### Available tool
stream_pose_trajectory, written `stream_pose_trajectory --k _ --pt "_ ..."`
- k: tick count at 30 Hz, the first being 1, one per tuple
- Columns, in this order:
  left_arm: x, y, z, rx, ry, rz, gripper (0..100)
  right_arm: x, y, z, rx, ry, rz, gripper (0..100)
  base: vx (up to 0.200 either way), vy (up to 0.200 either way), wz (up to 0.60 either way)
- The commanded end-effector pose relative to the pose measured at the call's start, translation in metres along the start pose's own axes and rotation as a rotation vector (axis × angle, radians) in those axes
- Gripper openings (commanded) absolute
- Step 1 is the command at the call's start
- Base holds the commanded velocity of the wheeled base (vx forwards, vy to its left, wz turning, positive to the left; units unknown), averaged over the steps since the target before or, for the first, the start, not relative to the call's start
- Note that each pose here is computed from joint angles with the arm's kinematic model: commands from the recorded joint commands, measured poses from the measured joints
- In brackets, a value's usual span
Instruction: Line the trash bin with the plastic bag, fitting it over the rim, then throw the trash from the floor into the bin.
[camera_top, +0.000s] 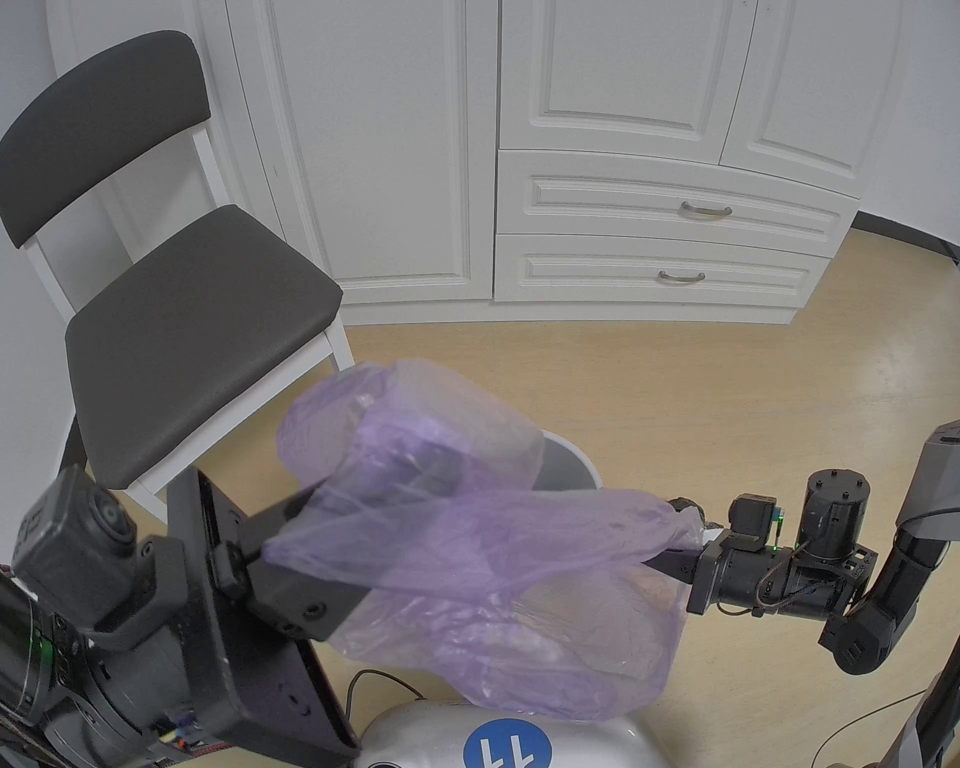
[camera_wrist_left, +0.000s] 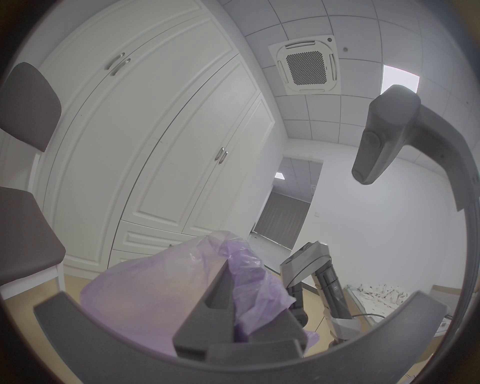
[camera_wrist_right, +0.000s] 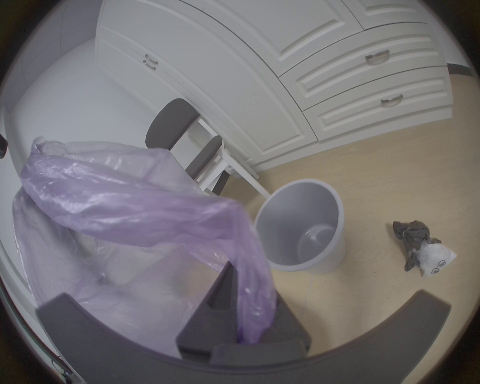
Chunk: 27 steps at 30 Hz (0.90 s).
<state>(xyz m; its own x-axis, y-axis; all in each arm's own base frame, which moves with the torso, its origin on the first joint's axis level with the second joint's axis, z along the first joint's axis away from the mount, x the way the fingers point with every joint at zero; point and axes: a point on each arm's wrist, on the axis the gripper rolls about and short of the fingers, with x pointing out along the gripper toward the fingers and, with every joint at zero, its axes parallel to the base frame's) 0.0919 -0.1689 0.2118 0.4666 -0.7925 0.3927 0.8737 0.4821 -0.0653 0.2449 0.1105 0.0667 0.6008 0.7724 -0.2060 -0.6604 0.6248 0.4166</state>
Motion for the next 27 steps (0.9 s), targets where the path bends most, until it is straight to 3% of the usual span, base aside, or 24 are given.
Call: stream_pose_trajectory --k 1,9,18,27 --pt "0.005 0.005 -0.011 0.010 0.040 0.027 0 -0.012 0.002 0.017 -0.029 -0.071 -0.010 0 0.000 0.000 0.00" --pt "0.010 0.013 -0.021 0.022 0.077 0.064 0 -0.023 0.008 0.036 -0.030 -0.087 -0.026 0 0.000 0.000 0.00" --pt "0.016 0.032 -0.037 0.049 0.136 0.143 0 -0.030 0.012 0.062 0.043 0.000 -0.113 0 0.000 0.000 0.00" --pt "0.027 0.053 -0.064 0.067 0.219 0.241 0 -0.039 0.030 0.089 0.053 0.059 -0.361 0 0.000 0.000 0.00"
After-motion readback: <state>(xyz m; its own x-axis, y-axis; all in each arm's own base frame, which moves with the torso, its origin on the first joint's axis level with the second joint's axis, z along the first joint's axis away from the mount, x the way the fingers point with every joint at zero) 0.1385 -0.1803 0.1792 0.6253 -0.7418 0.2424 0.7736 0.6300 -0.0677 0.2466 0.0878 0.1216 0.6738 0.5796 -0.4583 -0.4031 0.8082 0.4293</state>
